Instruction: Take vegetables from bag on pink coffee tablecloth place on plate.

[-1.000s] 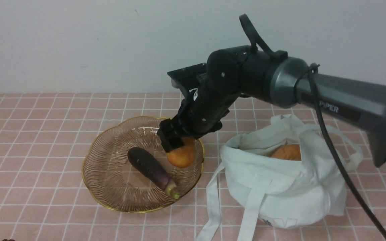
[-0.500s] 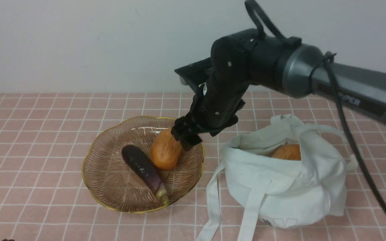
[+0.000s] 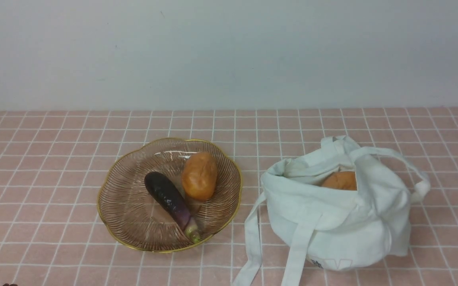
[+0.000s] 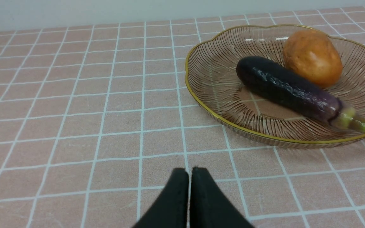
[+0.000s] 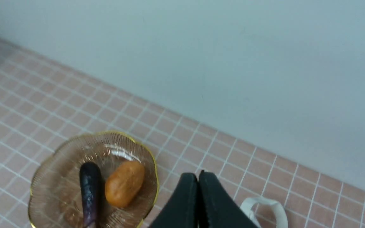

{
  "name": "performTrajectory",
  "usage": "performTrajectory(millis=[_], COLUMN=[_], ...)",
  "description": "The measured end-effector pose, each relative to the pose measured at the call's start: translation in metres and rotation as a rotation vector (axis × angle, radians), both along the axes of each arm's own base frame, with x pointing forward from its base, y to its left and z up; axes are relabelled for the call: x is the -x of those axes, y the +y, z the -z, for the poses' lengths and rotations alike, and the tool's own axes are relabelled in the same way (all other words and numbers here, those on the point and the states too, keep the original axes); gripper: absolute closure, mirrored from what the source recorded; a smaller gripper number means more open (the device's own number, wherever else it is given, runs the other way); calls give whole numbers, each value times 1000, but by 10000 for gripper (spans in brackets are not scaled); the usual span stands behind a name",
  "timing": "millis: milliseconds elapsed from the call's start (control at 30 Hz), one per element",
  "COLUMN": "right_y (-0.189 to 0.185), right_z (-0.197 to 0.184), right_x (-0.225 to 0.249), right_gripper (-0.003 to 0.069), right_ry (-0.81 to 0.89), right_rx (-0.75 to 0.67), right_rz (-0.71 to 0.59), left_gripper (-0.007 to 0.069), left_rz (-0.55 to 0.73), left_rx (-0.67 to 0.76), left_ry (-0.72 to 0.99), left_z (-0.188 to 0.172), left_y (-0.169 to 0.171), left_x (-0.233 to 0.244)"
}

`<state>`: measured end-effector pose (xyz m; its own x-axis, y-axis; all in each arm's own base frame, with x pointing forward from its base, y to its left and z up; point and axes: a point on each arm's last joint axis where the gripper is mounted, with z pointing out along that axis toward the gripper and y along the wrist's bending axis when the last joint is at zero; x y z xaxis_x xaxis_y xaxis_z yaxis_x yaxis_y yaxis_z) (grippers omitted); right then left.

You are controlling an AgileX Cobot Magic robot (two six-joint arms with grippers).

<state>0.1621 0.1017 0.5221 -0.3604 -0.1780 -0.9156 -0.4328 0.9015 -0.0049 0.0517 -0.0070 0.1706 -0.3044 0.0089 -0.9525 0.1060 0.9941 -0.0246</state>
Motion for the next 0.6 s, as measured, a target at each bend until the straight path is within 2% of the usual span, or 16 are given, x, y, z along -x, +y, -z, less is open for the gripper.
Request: performTrajectory(millis=[167, 233, 267, 433, 533, 600], right_y=[-42, -70, -72, -114, -120, -116], right_z=[30, 72, 75, 155, 183, 195], right_x=[58, 97, 99, 155, 160, 153], right_gripper=[673, 673, 673, 673, 673, 673], right_ry=[-128, -239, -257, -447, -420, -345], right_rx=[-77, -130, -140, -305, -380, -368], right_rz=[-26, -41, -44, -30, -5, 10], left_gripper=[631, 631, 631, 631, 631, 631], left_rz=[0, 0, 0, 0, 0, -1], left_rx=[0, 0, 0, 0, 2, 4], left_ry=[0, 0, 0, 0, -1, 0], left_z=[0, 0, 0, 0, 0, 0], left_y=[0, 0, 0, 0, 0, 0], left_x=[0, 0, 0, 0, 0, 0])
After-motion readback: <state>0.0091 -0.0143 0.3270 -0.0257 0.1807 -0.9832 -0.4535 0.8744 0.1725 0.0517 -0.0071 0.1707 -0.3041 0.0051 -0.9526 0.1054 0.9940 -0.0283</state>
